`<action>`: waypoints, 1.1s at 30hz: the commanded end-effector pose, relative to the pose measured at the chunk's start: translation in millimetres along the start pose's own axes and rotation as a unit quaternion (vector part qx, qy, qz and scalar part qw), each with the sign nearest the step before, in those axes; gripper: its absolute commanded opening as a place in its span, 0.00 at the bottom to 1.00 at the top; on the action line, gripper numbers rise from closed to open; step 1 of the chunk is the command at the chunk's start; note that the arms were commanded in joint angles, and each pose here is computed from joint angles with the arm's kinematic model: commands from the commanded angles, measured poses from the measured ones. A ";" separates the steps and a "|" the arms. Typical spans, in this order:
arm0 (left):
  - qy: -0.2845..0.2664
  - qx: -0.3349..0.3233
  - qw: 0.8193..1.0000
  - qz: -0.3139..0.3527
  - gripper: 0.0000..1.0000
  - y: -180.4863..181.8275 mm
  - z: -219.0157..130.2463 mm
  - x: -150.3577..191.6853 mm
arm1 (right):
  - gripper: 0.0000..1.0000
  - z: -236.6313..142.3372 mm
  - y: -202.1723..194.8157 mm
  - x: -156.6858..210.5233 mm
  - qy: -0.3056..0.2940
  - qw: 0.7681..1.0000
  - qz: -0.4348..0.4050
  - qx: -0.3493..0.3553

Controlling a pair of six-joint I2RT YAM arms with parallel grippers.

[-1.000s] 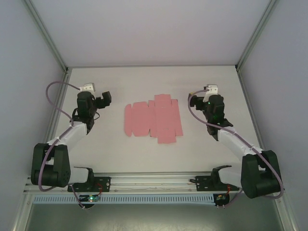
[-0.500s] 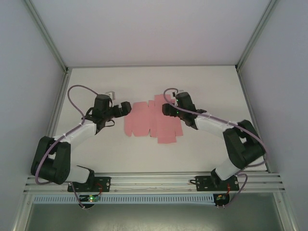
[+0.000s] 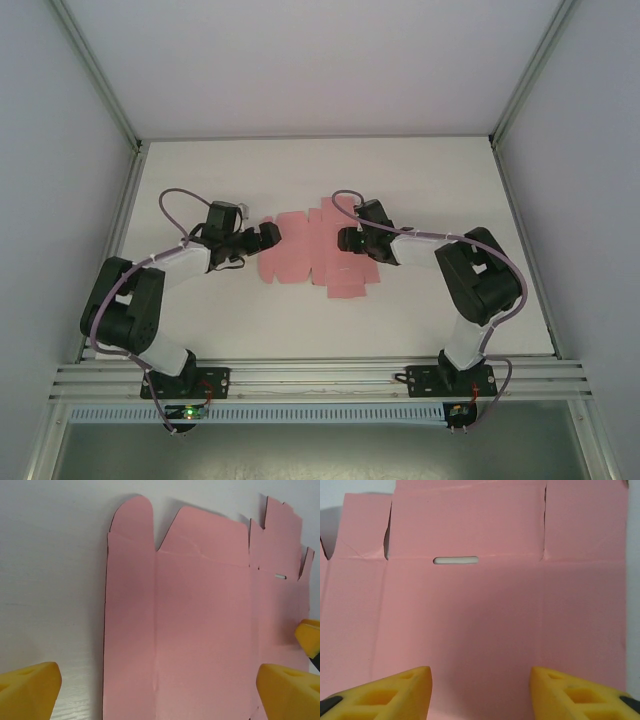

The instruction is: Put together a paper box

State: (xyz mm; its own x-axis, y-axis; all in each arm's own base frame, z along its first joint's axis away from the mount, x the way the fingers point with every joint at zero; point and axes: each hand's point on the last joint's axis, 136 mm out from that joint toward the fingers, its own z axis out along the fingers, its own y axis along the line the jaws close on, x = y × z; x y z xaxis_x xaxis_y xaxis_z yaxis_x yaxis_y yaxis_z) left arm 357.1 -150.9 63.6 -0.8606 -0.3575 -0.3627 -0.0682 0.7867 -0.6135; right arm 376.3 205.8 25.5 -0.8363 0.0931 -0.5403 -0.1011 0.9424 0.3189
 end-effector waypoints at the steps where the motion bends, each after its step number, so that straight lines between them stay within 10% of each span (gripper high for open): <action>1: 0.010 0.023 1.000 -0.003 1.00 -10.4 2.4 -0.7 | 0.54 3.3 -16.1 13.9 0.014 0.999 0.017 0.027; 33: 0.009 0.193 0.981 -0.024 0.96 -55.6 1.5 4.1 | 0.50 6.7 -24.7 38.9 0.036 0.998 0.045 -0.002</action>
State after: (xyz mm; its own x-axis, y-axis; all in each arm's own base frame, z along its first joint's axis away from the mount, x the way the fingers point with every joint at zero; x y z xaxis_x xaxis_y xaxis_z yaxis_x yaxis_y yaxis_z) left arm 352.8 -189.3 79.4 -0.8797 -0.3796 -0.2864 0.0189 0.5739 -0.8187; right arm 379.7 196.4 23.0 -0.8069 0.1639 -0.5675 -0.0735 0.9254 0.3718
